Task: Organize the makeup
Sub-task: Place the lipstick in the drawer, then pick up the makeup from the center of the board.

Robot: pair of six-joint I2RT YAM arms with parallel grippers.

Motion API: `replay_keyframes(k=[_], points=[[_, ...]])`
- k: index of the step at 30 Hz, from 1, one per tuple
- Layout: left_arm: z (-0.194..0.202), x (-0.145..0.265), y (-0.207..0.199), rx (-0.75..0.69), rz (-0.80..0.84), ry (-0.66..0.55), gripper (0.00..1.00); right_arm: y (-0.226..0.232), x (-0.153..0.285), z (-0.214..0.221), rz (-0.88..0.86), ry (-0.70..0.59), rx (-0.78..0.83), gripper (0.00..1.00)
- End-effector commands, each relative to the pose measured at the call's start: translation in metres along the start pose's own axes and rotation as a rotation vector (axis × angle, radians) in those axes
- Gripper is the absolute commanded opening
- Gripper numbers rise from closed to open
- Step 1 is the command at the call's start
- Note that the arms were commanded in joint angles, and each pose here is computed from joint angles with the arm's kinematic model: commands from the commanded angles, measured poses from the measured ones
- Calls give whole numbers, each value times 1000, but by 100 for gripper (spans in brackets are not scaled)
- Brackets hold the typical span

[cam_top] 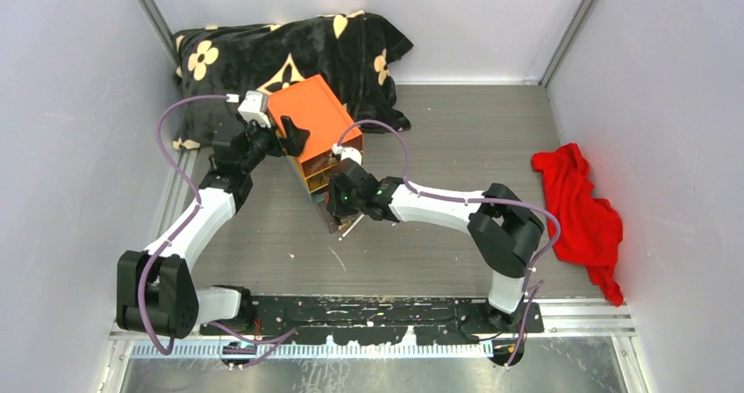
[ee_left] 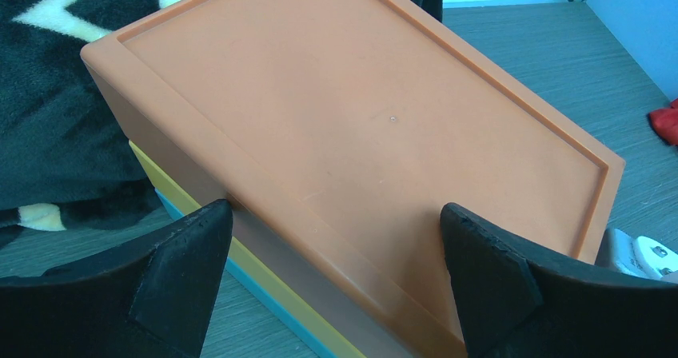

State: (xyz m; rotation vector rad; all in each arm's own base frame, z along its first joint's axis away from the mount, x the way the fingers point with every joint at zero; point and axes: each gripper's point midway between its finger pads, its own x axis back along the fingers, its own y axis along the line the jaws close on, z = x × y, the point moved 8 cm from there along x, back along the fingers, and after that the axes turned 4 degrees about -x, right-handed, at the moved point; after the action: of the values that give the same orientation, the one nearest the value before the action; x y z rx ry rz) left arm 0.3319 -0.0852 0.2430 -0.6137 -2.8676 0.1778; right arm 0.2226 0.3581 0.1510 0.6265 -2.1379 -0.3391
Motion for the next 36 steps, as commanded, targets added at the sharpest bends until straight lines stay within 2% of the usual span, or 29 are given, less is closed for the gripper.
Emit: replay_keyframes(k=[1, 4, 5, 10, 15, 20, 29, 32, 36], points=[[45, 8, 0, -3, 11, 206, 100, 18, 5, -21, -61, -62, 26, 29], [45, 9, 0, -2, 11, 205, 100, 15, 9, -23, -40, -85, 31, 43], [45, 9, 0, -2, 10, 204, 100, 15, 11, -25, -33, -96, 33, 45], [45, 9, 0, -2, 8, 206, 100, 11, 29, -30, -13, -147, 51, 46], [44, 9, 0, -2, 6, 204, 100, 1, 63, -35, 58, -258, 59, 46], [46, 7, 1, -1, 7, 209, 100, -16, 81, -32, 151, -280, 42, 46], [44, 7, 0, -2, 14, 203, 100, -60, 55, 3, 437, -243, -101, 46], [44, 8, -1, 0, 17, 201, 100, -70, 45, 15, 496, -241, -180, 57], [46, 8, -1, 4, 20, 199, 100, -74, 32, 22, 503, -240, -252, 56]])
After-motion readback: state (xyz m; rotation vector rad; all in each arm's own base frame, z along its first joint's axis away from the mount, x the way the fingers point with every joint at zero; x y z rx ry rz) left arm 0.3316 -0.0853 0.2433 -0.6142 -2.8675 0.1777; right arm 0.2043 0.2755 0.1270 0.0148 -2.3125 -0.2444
